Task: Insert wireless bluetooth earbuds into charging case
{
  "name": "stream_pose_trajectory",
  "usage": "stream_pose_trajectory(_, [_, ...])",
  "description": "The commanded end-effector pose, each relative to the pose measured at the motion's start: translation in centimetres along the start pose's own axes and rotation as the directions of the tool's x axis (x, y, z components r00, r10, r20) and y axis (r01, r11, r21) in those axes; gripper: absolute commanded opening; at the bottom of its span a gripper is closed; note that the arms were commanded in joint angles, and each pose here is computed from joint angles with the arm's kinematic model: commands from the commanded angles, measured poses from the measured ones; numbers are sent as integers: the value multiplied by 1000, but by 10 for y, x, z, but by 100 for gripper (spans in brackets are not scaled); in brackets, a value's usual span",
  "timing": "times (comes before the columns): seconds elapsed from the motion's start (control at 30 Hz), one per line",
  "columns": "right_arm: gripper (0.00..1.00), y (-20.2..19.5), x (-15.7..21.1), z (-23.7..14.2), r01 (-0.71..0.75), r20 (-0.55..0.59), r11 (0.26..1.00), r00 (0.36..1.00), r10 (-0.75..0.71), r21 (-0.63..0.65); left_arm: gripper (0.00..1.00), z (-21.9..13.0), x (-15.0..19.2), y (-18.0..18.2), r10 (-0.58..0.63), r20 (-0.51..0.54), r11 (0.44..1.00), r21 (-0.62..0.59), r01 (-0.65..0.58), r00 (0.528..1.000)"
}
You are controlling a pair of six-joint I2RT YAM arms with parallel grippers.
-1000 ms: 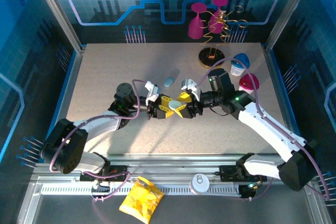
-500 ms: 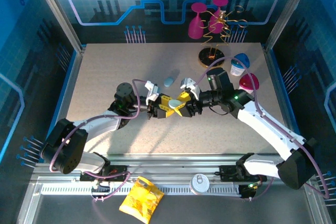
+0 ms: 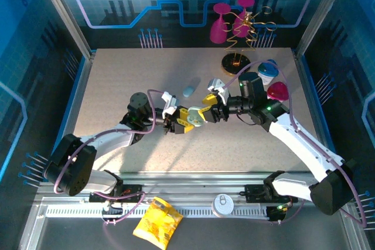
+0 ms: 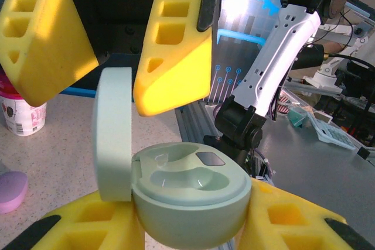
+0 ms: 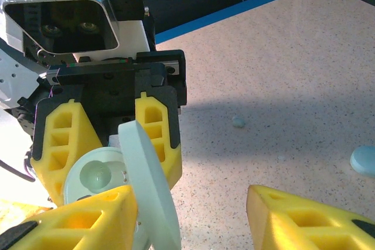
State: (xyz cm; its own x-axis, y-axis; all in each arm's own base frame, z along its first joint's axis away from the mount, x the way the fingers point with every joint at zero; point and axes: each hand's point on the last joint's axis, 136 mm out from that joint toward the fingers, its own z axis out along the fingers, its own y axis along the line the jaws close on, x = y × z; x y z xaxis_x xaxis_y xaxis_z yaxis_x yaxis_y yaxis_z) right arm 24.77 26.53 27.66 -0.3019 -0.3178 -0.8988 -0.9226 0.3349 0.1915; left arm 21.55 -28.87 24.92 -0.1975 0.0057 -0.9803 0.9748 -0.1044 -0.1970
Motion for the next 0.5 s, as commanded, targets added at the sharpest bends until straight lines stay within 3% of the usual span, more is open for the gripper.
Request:
stream_pose_trajectory(0.0, [52,-2,-5,-3,3,8,1000,1000,-3,-7,30,0,-12,-11,85,13,996,40,-85,996])
stream_pose_trajectory(0.13, [55,15,-5,-1,-2,0,993,1000,2,-114,30,1,-12,-10,85,12,996,35,-85,996])
stream_pose_trajectory(0.33, [60,23,-6,-6,37,34,990,999,-33,-133,30,1,-10,-7,81,12,996,30,-81,997])
stream_pose_trajectory(0.47, [49,23,-2,-3,28,20,989,999,-25,-144,30,2,-13,-9,78,18,996,42,-79,997])
